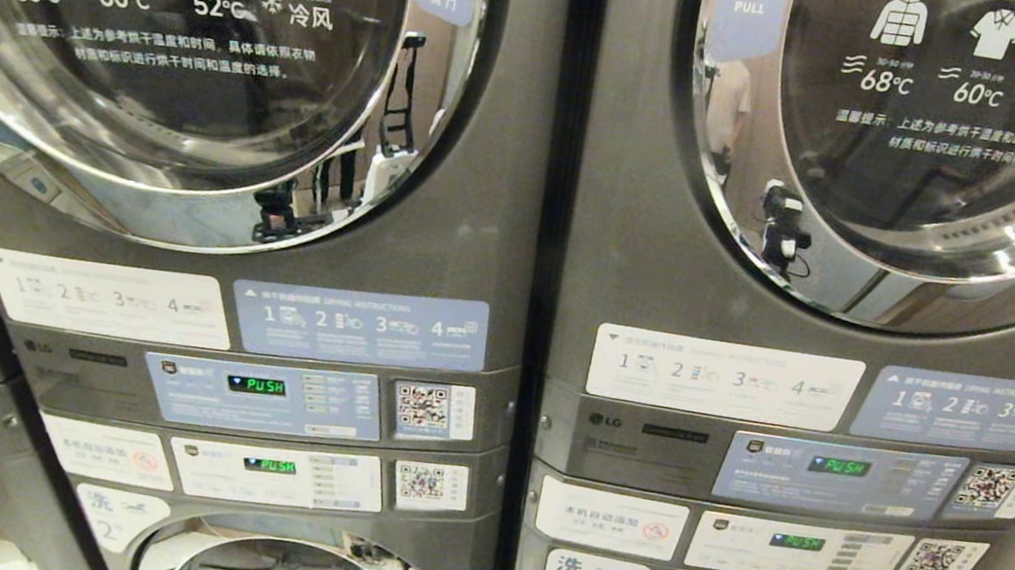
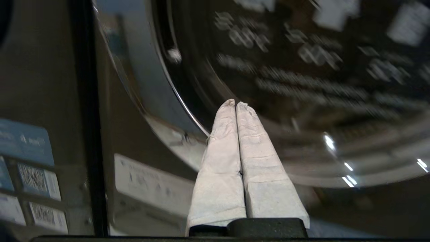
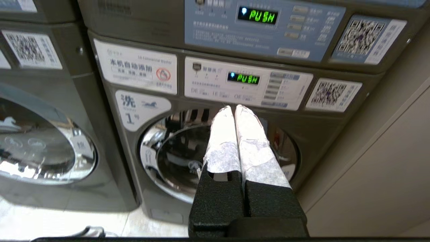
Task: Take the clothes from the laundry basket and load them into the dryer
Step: Close the dryer
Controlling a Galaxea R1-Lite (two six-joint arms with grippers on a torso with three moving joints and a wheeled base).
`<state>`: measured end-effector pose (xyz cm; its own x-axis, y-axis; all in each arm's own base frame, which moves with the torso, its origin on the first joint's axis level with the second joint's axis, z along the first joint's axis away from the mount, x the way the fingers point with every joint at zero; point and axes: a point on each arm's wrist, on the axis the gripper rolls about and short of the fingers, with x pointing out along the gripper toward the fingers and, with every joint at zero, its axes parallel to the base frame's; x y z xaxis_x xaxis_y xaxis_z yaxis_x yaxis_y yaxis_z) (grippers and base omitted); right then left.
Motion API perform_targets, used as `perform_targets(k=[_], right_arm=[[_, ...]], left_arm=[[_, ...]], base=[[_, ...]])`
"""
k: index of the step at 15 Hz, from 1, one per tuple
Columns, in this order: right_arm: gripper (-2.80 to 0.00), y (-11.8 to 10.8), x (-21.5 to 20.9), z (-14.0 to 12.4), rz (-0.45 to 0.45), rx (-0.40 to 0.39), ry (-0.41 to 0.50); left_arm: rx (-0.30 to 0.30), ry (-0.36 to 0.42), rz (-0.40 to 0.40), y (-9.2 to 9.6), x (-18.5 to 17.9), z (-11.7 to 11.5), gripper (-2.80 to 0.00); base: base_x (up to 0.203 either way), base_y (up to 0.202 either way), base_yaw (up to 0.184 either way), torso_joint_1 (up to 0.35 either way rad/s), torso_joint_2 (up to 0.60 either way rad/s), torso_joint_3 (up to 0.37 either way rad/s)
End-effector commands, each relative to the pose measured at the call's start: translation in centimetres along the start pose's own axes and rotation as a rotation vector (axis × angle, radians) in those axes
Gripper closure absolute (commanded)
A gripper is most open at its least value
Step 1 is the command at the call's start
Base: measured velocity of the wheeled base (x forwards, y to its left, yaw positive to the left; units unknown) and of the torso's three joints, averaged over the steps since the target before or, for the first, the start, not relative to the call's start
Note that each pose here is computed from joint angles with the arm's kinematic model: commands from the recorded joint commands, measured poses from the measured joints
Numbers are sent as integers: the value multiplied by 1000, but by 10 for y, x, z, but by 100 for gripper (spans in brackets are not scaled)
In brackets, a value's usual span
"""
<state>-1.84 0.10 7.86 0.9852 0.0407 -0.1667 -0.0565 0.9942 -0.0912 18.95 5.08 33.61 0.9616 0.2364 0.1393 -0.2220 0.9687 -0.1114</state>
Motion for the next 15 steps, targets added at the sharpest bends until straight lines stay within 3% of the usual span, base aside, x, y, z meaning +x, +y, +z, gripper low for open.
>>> perform_targets(k=[1,3,5,11,15], right_arm=[[0,0,-5,-2,-6,-4,-63],[0,1,-8,-3,-11,-3,-104],[0,1,-8,-4,-13,-4,-102],[0,1,-8,-4,-14,-3,-104],[0,0,-8,-4,-20,1,-103]], left_arm=[[3,27,78,32,74,-23,0],[26,-61,104,49,86,-7,0],[49,-79,101,48,84,-3,0],[64,-25,100,57,117,-27,0],[78,-53,64,62,155,-47,0]], base=[[0,0,0,0,0,0],[0,0,0,0,0,0],[0,0,0,0,0,0],[0,0,0,0,0,0],[0,0,0,0,0,0]])
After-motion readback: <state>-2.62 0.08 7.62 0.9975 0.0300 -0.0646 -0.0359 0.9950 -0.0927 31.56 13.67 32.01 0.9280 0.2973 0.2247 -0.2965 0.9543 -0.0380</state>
